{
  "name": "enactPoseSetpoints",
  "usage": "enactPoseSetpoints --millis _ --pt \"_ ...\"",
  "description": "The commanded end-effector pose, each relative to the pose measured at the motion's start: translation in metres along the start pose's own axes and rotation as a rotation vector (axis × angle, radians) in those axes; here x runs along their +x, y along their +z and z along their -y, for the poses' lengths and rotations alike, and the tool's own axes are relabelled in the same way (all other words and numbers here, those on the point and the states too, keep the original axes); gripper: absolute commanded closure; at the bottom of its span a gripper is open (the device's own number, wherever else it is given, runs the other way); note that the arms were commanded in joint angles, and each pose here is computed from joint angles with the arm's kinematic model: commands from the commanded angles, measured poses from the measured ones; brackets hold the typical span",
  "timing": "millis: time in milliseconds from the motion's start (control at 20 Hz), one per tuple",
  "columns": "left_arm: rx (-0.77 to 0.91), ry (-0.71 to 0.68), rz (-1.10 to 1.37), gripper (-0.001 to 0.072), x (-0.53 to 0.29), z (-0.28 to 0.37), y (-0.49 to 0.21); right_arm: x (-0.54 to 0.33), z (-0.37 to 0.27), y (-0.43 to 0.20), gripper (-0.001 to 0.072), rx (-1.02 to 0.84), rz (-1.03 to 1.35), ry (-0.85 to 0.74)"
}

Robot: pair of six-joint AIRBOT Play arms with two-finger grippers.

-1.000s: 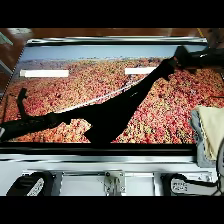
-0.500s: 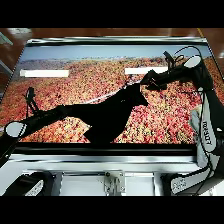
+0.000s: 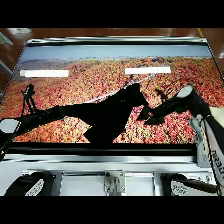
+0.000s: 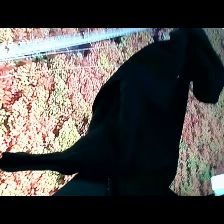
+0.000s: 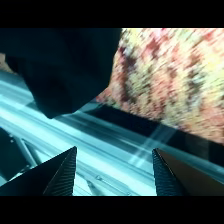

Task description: Fold the shirts.

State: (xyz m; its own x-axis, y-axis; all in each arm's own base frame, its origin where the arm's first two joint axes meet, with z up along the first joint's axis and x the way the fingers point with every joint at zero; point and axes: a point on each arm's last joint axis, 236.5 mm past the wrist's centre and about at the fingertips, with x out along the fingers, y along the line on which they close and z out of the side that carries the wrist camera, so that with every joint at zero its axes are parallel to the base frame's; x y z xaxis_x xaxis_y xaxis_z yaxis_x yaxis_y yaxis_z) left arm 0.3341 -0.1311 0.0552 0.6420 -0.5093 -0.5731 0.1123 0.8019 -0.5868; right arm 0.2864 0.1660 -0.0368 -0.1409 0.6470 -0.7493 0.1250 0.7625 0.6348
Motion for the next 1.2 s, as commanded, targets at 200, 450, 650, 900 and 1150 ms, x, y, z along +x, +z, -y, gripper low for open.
enactPoseSetpoints --millis 200,450,650,900,1150 --pt "0.066 -0.002 -0.048 0.0666 -0.005 -0.006 -0.007 0.106 -0.031 -0.034 0.0117 0.117 0.103 -0.017" --pt "0.066 -0.002 -0.048 0.0666 -0.005 -0.006 -0.007 0.128 -0.036 -0.028 0.0117 0.216 0.136 -0.007" --pt "0.066 -0.003 -0.047 0.0666 -0.005 -0.005 -0.007 0.132 -0.040 -0.014 0.0118 0.266 0.180 0.031" --pt "0.065 -0.003 -0.047 0.0666 -0.005 -0.005 -0.007 0.138 -0.031 -0.006 0.0119 0.311 0.200 0.022" --pt "0.065 -0.002 -0.045 0.0666 -0.005 -0.006 -0.006 0.137 -0.027 0.006 0.0311 0.358 0.250 0.024"
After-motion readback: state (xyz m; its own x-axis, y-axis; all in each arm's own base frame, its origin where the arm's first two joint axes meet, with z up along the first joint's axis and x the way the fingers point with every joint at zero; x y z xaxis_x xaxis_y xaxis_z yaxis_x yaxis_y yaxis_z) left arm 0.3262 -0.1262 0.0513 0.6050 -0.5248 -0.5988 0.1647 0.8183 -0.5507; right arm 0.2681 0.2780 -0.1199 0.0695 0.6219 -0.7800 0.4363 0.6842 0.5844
